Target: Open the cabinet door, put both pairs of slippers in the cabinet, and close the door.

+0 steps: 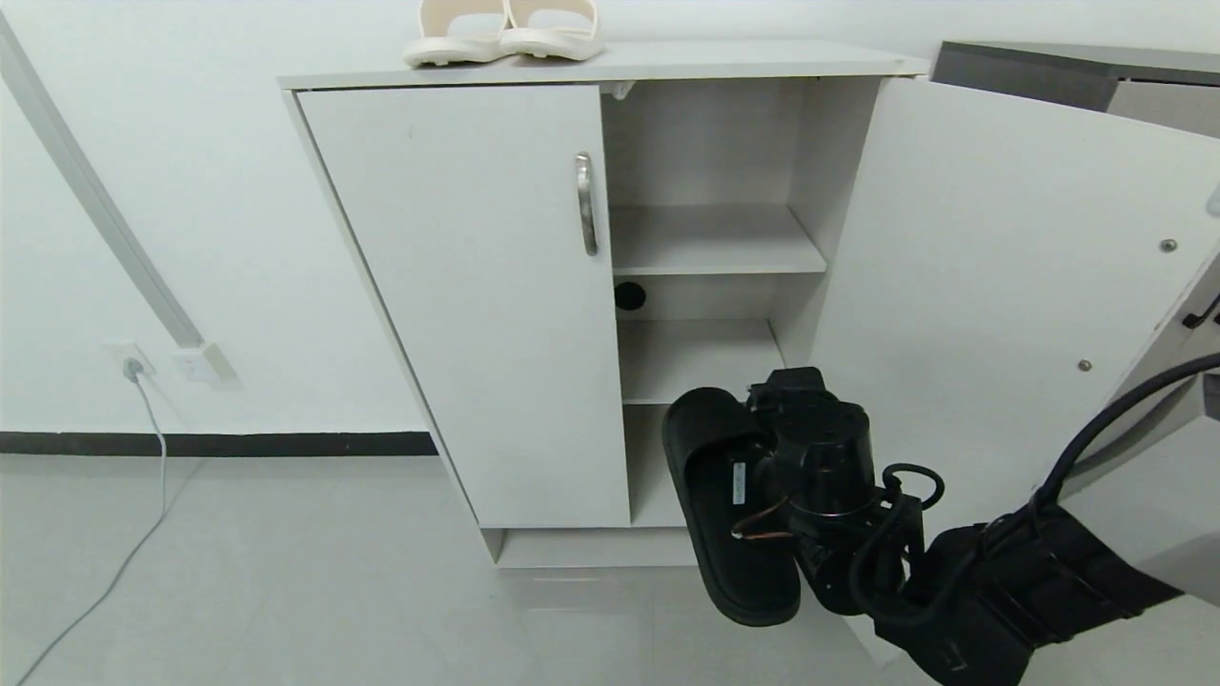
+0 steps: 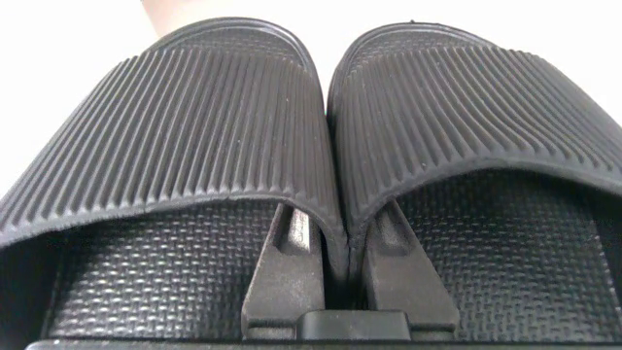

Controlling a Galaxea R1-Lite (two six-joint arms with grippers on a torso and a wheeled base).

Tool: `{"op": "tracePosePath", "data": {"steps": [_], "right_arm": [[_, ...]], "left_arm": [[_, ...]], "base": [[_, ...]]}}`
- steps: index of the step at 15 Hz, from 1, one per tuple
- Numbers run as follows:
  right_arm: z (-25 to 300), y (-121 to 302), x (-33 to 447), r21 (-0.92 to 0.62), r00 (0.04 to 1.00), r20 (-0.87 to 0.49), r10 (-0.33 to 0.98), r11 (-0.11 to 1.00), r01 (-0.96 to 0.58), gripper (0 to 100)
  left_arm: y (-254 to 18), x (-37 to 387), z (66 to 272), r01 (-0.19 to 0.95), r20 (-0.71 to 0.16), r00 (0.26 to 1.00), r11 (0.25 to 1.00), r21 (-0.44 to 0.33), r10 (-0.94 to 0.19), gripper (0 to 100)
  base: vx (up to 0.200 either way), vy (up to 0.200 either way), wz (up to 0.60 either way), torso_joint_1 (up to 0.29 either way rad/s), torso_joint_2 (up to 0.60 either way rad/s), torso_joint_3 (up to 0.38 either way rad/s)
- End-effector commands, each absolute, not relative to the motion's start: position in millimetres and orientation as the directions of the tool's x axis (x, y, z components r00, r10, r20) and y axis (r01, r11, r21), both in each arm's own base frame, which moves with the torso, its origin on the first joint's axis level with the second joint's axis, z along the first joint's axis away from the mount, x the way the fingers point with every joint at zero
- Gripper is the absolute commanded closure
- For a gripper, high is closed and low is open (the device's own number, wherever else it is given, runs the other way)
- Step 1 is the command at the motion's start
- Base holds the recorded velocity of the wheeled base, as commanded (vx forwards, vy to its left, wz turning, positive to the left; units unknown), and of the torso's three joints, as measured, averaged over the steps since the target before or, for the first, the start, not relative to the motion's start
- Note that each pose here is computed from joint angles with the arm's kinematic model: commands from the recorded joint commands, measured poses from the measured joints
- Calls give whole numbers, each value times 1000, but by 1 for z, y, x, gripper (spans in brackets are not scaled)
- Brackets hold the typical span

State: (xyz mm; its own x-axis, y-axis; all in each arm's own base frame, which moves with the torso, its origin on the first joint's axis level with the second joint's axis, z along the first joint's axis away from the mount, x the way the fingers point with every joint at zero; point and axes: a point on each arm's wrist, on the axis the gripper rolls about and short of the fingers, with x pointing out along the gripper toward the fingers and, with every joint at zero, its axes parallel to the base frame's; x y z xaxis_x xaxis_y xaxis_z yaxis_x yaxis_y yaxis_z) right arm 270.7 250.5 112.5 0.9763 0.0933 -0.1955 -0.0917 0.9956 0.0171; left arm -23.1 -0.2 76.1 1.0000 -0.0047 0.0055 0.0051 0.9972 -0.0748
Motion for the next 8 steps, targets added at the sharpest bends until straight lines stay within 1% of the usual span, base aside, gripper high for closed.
{"op": "tracePosePath", "data": {"steps": [1,3,6,8], "right_arm": [[104,254,273,9,973,-212,94,996,-94,100],[90,261,279,-1,968,-231,96,995,-99,100],[71,269,301,10,971,-231,68,998,-67,100],[65,270,314,14,973,-227,49,999,-47,100]], "left_arm": [[0,-23,76,5,2,1000,997,-75,-5,100],[0,-23,76,5,2,1000,997,-74,-5,100],[0,-23,76,5,2,1000,997,-74,-5,100],[0,-23,76,5,2,1000,997,-75,-5,100]], "base": [[0,0,0,0,0,0],[0,0,0,0,0,0],[0,0,0,0,0,0],[0,0,0,0,0,0]]}}
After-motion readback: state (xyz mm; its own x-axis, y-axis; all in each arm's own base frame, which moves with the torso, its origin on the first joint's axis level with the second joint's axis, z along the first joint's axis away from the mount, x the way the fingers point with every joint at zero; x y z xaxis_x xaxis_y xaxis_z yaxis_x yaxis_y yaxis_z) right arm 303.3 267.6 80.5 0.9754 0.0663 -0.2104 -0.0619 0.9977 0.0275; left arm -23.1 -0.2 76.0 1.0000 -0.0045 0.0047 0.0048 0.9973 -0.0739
